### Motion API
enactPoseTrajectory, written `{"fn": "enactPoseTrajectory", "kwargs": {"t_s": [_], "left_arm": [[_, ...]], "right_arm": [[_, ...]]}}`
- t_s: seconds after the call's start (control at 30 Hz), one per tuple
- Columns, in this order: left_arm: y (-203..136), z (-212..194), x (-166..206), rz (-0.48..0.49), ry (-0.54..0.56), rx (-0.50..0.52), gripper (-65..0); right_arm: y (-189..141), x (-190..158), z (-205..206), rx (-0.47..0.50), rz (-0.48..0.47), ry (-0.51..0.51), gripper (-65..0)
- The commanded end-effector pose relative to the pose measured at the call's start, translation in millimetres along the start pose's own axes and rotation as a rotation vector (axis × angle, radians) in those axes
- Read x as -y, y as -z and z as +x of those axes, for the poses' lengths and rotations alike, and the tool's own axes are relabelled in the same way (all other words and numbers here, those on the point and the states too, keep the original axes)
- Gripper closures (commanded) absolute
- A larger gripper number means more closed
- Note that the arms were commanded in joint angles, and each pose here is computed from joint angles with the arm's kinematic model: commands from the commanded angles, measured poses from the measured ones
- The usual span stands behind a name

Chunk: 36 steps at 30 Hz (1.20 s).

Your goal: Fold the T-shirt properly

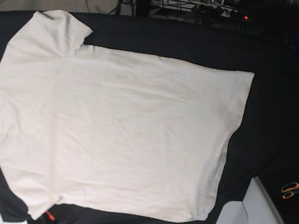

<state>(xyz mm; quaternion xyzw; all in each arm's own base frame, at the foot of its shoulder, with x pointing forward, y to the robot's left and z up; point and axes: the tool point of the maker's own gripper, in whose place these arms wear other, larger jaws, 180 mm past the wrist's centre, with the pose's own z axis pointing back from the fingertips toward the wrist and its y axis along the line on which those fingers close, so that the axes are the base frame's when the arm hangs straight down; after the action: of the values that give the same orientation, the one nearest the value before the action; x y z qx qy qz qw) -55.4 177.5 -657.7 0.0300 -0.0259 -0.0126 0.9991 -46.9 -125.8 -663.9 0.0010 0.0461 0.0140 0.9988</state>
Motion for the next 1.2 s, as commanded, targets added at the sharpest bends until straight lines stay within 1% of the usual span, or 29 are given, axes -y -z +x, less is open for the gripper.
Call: {"fn": "enactPoseTrajectory", "kwargs": {"t_s": [0.0,0.03,0.1,0.17,0.2,0.27,0.3,0.33,0.37,0.4,0.43,0.47,0.5,0.53,0.57,0.6,0.63,0.67,0.7,0.73,0.77,0.83,0.9,0.97,1.03,1.1,1.17], "left_arm": [[-1,-1,-3,0.010,-0.027,0.006,0.0],[-1,0,-6,0.016,-0.055,0.009,0.0],[-1,0,-9,0.026,-0.114,0.012,0.0],[-1,-1,-17,0.039,-0.143,0.007,0.0],[-1,-2,-17,0.039,-0.149,0.005,-2.8],[-2,-7,-18,0.041,-0.150,-0.001,-21.2],[-2,-8,-18,0.041,-0.149,0.000,-29.3],[-2,-9,-18,0.041,-0.149,0.000,-36.2],[-2,-9,-18,0.041,-0.149,0.002,-40.3],[-2,-9,-18,0.041,-0.149,0.002,-42.0],[-2,-9,-18,0.041,-0.149,0.002,-41.8],[-2,-9,-18,0.041,-0.149,0.002,-41.8],[-2,-9,-18,0.041,-0.149,0.002,-41.6],[-2,-9,-18,0.041,-0.149,0.002,-40.2],[-2,-9,-18,0.041,-0.149,0.002,-36.0],[-2,-9,-18,0.041,-0.149,0.002,-29.0],[-2,-9,-18,0.041,-0.149,0.002,-18.9],[-2,-9,-18,0.041,-0.149,0.002,-6.1],[-2,-9,-19,0.043,-0.149,0.002,0.0],[-2,-9,-19,0.043,-0.149,0.002,0.0],[-2,-9,-19,0.043,-0.149,0.002,0.0],[-3,-10,-19,0.043,-0.149,0.000,0.0],[-4,-16,-19,0.044,-0.147,-0.006,0.0],[-5,-9,-18,0.040,-0.142,0.021,0.0],[-8,-17,-17,0.035,-0.137,0.031,0.0],[-15,-11,-32,0.049,-0.119,0.084,0.0],[-25,-9,-38,0.054,-0.115,0.135,0.0]], "right_arm": [[0,0,-4,-0.007,-0.006,0.004,-8.9],[0,0,-4,-0.007,-0.006,0.004,-12.5],[0,0,-4,-0.007,-0.006,0.004,-17.0],[0,2,-5,-0.008,-0.009,0.003,-18.6],[0,2,-6,-0.010,-0.009,0.003,-19.4],[0,2,-8,-0.014,-0.009,0.003,-22.5],[0,2,-7,-0.016,-0.009,0.001,-26.9],[0,3,-8,-0.017,-0.011,0.001,-33.6],[0,3,-8,-0.017,-0.011,0.001,-40.8],[0,3,-9,-0.019,-0.011,0.003,-48.0],[0,3,-8,-0.013,-0.011,0.001,-54.6],[0,3,-8,-0.013,-0.011,0.000,-58.8],[0,3,-8,-0.013,-0.011,0.000,-58.7],[0,3,-8,-0.013,-0.011,0.003,-56.1],[0,3,-8,-0.013,-0.011,0.003,-51.9],[0,4,-7,-0.011,-0.012,0.003,-45.5],[0,4,-7,-0.011,-0.012,0.003,-36.6],[0,5,-6,-0.015,-0.014,-0.005,-25.4],[0,9,-7,-0.016,-0.020,-0.006,-12.0],[0,10,-7,-0.018,-0.021,0.000,0.0],[0,11,-9,-0.021,-0.023,0.003,0.0],[0,12,-11,-0.024,-0.024,0.003,-6.2],[0,12,-10,-0.021,-0.024,0.003,-3.9],[0,12,-12,-0.026,-0.024,0.003,-0.9],[0,11,-15,-0.032,-0.023,-0.003,0.0],[-1,11,-31,-0.076,-0.022,-0.005,0.0],[-2,12,-37,-0.105,-0.025,0.000,0.0]]}}
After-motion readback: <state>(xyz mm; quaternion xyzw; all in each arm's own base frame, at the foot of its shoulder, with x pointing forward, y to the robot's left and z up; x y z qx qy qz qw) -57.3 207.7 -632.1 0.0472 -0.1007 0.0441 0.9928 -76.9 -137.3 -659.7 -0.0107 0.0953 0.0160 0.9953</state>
